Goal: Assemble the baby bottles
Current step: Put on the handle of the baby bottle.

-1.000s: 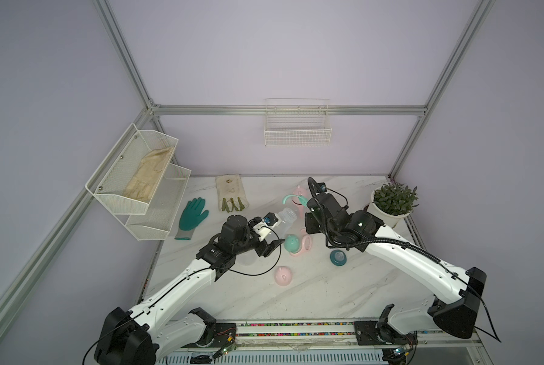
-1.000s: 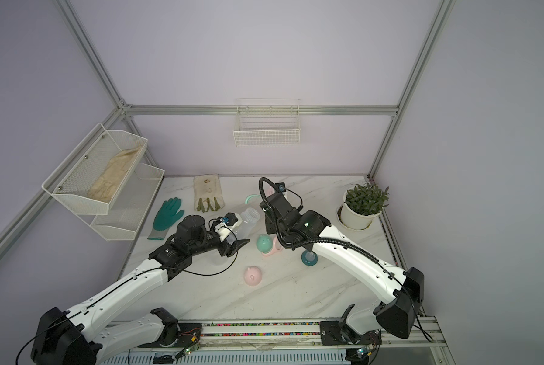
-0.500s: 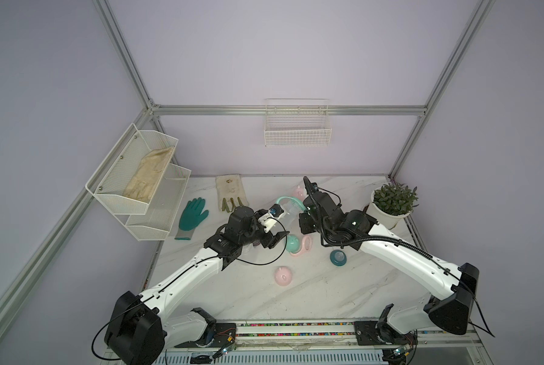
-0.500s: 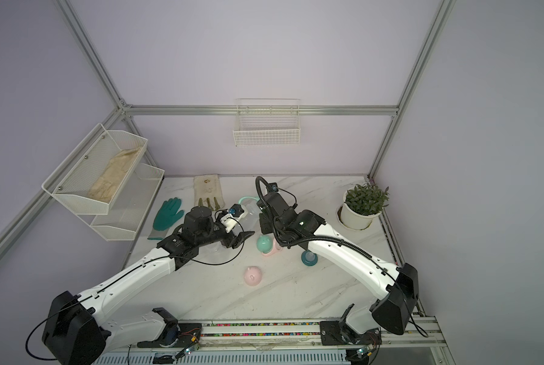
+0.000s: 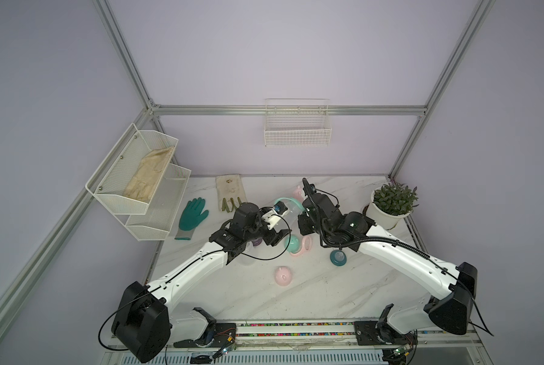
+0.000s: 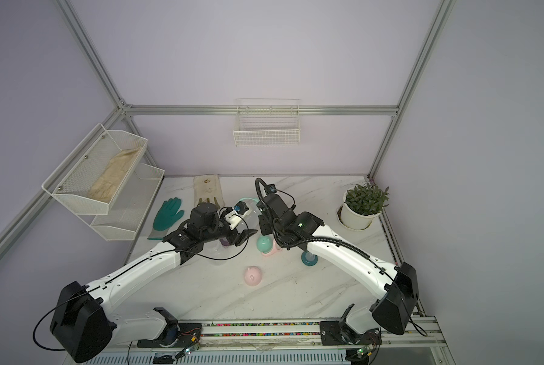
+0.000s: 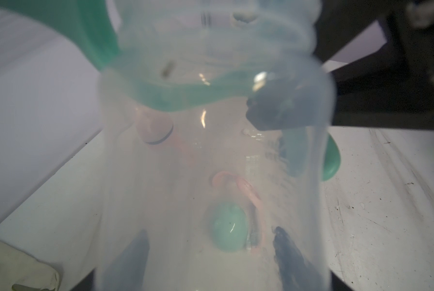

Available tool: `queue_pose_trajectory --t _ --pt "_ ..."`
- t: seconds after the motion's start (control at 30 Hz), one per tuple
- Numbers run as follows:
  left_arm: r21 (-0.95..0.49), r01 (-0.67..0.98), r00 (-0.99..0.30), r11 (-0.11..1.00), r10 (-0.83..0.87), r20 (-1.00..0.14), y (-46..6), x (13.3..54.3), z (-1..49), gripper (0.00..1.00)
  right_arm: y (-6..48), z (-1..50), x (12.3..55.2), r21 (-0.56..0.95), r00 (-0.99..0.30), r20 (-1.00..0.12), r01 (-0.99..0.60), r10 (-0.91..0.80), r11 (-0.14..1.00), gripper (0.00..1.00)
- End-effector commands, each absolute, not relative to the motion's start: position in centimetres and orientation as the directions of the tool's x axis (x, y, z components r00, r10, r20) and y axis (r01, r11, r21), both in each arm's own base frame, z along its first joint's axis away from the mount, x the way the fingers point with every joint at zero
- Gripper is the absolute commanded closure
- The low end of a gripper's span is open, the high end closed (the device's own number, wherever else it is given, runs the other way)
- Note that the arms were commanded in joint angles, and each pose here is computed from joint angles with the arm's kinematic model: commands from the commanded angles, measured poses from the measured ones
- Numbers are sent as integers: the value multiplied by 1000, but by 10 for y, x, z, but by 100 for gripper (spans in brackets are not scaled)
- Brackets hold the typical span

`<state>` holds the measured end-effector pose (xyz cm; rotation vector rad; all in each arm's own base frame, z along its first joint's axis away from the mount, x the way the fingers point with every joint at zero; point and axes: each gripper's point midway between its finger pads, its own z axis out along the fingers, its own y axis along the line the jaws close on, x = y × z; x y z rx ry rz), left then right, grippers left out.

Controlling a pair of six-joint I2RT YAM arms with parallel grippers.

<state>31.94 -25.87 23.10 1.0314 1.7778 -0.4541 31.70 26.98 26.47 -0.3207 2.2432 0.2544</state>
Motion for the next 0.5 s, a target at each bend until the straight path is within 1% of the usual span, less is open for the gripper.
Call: queue_pose_trajectory --t 0.0,0.23,0.4,0.47 --pt "175 750 -96 637 367 -925 -260 342 277 100 295 264 298 34 -572 -779 -448 -257 893 100" --pt "127 729 -135 673 322 -937 -260 349 287 100 292 260 294 -85 -512 -793 -443 -329 893 100" --pt "123 719 -164 684 339 -926 -260 355 281 100 292 279 292 -81 -445 -846 -440 -295 895 100" --pt "138 726 -159 674 359 -920 -261 355 276 100 291 282 289 -57 -444 -853 -443 -274 895 100"
